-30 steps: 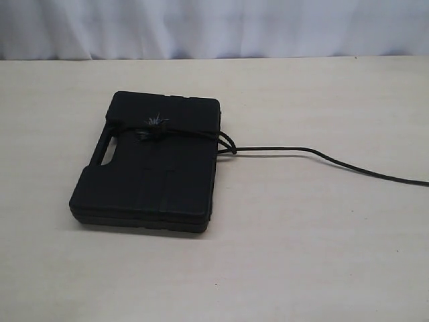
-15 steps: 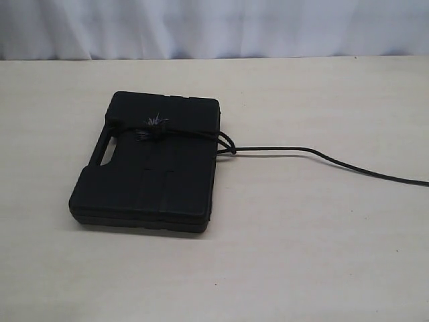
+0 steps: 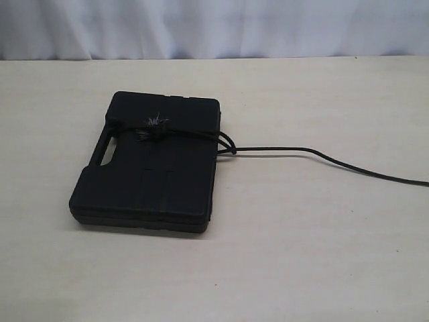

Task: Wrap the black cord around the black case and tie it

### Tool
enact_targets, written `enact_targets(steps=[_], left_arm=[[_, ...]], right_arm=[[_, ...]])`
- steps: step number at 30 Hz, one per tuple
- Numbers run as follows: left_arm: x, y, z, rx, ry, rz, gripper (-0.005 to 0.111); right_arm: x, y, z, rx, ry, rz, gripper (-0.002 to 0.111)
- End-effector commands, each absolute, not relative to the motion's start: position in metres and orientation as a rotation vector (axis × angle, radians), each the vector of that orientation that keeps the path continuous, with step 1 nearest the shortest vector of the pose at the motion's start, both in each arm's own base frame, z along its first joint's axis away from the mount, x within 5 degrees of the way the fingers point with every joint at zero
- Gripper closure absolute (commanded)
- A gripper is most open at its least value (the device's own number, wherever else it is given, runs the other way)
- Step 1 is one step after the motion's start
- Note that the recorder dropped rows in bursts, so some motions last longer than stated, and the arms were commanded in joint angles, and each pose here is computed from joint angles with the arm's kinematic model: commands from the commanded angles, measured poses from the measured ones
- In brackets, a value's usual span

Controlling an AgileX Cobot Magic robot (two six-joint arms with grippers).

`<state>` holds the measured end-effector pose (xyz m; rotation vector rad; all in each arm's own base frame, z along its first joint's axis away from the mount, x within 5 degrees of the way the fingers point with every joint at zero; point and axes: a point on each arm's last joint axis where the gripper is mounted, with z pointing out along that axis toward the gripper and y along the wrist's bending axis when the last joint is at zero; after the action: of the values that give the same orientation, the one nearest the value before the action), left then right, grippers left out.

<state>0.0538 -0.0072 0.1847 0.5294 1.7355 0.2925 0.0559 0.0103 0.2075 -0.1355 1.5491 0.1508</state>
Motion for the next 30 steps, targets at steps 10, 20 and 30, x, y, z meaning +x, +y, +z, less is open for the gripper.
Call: enact_targets(steps=[10, 20, 30], left_arm=[[0.054, -0.007, 0.1859, 0.532, 1.715, 0.303, 0.107], [0.054, -0.007, 0.1859, 0.532, 1.715, 0.303, 0.107], [0.0541, -0.0063, 0.1859, 0.093, 1.783, -0.044, 0.107]], right_arm=[[0.0563, 0.0035, 0.2083, 0.012, 1.539, 0.107, 0.104], [0.0563, 0.0037, 0.2084, 0.005, 1.538, 0.106, 0.104], [0.0563, 0.0037, 0.2084, 0.005, 1.538, 0.106, 0.104]])
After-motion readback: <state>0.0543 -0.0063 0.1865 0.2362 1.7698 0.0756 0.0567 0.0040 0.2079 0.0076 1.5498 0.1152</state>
